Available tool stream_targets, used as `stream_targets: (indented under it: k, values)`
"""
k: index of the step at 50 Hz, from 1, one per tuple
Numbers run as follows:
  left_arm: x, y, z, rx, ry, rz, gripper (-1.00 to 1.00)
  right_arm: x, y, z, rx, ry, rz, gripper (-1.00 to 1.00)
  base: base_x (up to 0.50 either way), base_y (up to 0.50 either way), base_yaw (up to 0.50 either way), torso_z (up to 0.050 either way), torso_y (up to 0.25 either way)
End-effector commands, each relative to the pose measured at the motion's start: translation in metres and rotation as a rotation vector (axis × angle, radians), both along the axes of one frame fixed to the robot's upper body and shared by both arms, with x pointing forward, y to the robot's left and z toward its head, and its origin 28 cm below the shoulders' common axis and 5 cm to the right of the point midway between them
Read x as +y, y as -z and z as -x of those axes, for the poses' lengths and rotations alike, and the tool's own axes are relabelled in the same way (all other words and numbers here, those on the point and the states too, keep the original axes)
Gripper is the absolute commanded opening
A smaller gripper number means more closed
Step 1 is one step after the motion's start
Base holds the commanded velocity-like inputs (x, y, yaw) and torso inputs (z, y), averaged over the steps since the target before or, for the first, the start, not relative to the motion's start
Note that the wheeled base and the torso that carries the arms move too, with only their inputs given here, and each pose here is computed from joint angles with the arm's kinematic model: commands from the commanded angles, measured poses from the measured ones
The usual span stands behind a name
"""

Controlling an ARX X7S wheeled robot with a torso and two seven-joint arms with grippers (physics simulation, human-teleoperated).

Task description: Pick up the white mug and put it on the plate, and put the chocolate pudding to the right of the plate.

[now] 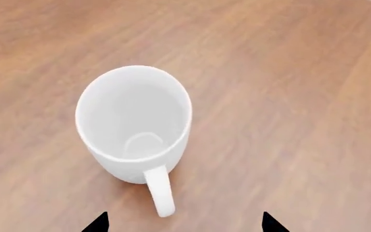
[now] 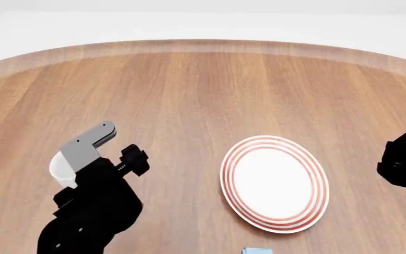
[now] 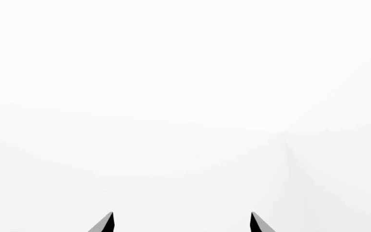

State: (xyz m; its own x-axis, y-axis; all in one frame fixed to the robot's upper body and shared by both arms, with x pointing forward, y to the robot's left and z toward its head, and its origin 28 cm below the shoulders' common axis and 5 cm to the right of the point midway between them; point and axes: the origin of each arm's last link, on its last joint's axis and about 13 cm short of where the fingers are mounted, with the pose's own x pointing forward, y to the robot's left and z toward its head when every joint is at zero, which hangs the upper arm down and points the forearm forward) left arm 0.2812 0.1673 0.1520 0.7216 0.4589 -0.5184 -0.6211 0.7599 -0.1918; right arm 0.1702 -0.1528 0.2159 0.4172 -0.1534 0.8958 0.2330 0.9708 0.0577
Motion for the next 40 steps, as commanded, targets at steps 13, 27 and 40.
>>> stream_targets:
  k: [13, 27, 40]
  values:
    - [0.003, 0.025, -0.019, 0.010, -0.072, 0.059, 1.00, -0.002, 0.002, -0.001, 0.003, 0.008, 0.011, 1.00, 0.00, 0.00, 0.00, 0.000, 0.000]
    - [0.006, 0.038, -0.026, 0.000, -0.077, 0.016, 1.00, -0.001, 0.004, -0.002, 0.011, 0.002, 0.015, 1.00, 0.00, 0.00, 0.00, 0.000, 0.000]
    - [0.009, 0.053, -0.028, 0.033, -0.085, 0.007, 1.00, -0.002, 0.004, -0.002, 0.013, 0.005, 0.018, 1.00, 0.00, 0.00, 0.00, 0.000, 0.000]
